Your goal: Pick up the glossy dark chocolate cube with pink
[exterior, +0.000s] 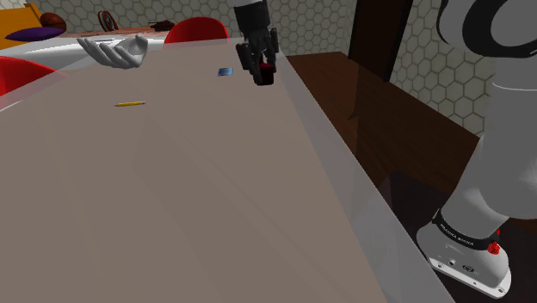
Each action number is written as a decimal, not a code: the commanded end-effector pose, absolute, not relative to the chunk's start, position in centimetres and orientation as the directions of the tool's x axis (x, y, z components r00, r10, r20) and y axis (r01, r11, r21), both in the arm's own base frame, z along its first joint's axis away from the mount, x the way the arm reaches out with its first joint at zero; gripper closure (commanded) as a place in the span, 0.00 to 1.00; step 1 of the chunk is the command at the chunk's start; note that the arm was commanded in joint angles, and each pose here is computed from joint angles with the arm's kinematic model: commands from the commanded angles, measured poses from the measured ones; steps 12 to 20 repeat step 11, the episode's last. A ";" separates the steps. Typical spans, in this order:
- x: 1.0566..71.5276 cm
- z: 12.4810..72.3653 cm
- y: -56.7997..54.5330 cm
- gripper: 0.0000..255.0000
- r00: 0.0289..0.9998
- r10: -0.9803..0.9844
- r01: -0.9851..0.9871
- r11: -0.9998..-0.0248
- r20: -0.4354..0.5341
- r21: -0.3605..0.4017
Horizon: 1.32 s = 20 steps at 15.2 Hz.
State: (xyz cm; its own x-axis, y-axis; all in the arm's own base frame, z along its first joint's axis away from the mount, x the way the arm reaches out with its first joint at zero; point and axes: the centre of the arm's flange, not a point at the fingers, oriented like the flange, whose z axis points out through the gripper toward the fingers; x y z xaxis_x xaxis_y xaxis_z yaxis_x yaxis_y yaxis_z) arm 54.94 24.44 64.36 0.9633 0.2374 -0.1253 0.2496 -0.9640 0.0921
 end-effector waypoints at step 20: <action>55.0 69.7 24.4 1.00 0.963 0.237 0.249 -0.964 -0.126 0.092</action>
